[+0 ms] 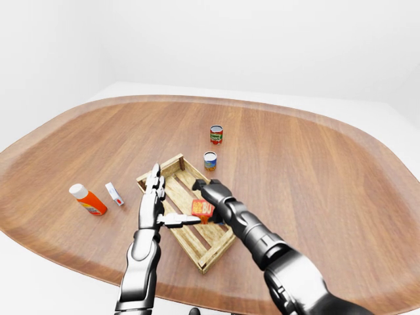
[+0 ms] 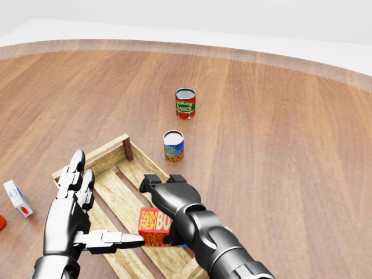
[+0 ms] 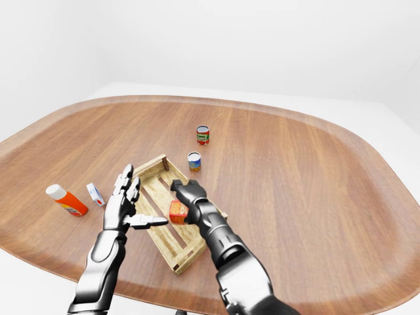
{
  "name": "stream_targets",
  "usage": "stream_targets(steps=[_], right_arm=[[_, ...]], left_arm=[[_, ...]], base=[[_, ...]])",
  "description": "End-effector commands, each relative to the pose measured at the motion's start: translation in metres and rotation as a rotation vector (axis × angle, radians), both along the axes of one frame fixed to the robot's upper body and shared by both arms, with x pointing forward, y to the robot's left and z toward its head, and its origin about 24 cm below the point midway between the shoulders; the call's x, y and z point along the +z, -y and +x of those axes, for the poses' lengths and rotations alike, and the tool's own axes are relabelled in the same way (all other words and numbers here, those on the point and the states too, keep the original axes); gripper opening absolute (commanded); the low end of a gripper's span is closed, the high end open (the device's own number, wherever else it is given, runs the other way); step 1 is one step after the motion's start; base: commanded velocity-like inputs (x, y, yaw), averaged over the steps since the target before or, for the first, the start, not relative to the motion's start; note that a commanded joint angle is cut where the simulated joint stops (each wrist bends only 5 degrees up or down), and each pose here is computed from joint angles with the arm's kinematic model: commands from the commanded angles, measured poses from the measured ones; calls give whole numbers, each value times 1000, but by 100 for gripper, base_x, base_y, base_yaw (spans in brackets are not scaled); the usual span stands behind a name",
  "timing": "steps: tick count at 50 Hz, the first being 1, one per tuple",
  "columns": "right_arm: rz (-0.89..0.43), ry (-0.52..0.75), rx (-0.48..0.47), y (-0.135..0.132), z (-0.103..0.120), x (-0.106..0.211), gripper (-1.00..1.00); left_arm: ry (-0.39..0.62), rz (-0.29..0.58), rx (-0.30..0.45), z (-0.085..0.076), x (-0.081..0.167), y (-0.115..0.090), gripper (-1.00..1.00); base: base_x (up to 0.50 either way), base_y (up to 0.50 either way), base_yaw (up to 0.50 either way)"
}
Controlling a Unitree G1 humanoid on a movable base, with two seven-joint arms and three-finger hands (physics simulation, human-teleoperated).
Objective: Pick up the butter and put it in the tray.
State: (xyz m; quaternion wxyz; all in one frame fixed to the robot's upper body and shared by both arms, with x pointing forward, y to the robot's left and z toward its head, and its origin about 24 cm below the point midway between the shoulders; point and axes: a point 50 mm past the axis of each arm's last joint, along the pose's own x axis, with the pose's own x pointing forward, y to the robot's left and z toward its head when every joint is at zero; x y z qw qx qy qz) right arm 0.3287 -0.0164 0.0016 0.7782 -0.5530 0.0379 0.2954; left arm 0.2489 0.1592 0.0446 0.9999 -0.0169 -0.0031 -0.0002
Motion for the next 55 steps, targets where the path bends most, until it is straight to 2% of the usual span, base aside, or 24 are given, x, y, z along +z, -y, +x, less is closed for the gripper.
stream_targets(steps=[1,23,28,36,40,44,49,55], right_arm=[[40,50,-25,-1,6,10,100],[53,63,-25,0,9,16,100],[144,74,-2,1,12,40,100],[271,195,114,13,-9,107,100],[332,229,52,34,-28,145,100],[329,414,128,46,-58,196,100],[303,652,93,65,-86,234,100],[245,880,21,86,-114,264,100]], left_arm=[[-1,0,-2,-1,-1,1,100],[-1,0,-2,-1,0,0,100],[-1,-1,-2,0,0,0,100],[-1,0,-1,0,0,0,100],[0,-2,-1,0,0,0,100],[0,-2,-2,-1,0,1,100],[2,-4,0,-1,1,0,100],[2,-4,-2,0,1,1,100]], base=[[0,0,0],[0,0,0],[0,0,0],[0,0,0],[0,0,0],[0,0,0],[0,0,0],[0,0,0]])
